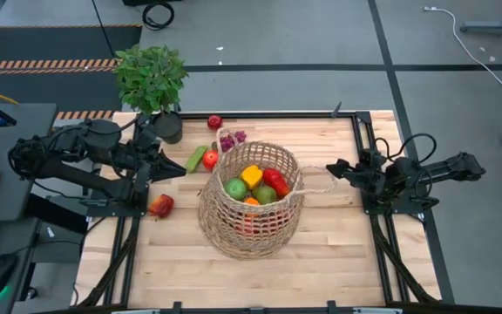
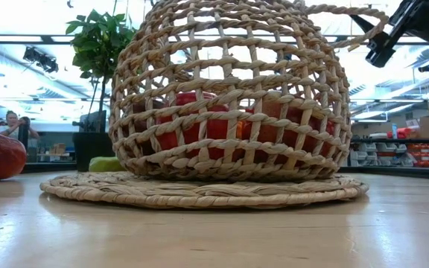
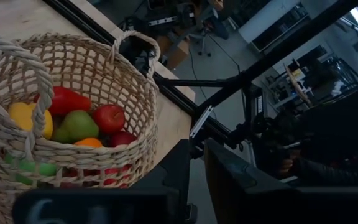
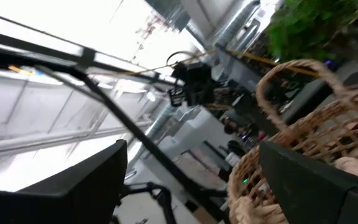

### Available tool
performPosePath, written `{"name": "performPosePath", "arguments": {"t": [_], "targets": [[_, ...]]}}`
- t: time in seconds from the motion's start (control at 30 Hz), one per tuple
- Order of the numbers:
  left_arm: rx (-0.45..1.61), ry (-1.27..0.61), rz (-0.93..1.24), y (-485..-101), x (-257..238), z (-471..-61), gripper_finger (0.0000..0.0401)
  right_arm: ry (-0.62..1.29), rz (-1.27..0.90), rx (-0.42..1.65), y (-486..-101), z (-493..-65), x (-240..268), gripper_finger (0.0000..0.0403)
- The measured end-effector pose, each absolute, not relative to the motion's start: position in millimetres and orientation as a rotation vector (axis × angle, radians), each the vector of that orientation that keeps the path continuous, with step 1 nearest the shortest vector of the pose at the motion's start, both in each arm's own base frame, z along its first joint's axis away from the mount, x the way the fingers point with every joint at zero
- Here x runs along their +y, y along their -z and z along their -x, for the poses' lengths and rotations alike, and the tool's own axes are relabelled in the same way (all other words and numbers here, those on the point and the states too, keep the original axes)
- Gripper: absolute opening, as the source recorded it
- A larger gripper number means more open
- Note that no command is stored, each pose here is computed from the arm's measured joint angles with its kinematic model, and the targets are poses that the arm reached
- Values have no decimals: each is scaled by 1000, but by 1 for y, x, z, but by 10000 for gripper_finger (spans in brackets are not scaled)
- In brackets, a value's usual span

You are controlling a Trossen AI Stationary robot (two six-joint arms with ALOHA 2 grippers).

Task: Build produce basket
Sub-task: Put the red apple into the brown basket

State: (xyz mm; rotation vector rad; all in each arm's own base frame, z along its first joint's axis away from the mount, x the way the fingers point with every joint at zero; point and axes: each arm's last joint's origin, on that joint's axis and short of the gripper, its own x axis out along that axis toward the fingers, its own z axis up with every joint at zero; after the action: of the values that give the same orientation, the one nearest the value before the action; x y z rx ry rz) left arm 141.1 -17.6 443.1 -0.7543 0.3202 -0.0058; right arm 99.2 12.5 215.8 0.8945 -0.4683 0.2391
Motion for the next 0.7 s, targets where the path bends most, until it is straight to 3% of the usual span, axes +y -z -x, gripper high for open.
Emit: {"name": "performPosePath", "arguments": {"t": [0.7], "targets": [[317, -5, 778, -443, -17, -141, 53, -325, -796, -429, -216, -99, 16, 366]]}}
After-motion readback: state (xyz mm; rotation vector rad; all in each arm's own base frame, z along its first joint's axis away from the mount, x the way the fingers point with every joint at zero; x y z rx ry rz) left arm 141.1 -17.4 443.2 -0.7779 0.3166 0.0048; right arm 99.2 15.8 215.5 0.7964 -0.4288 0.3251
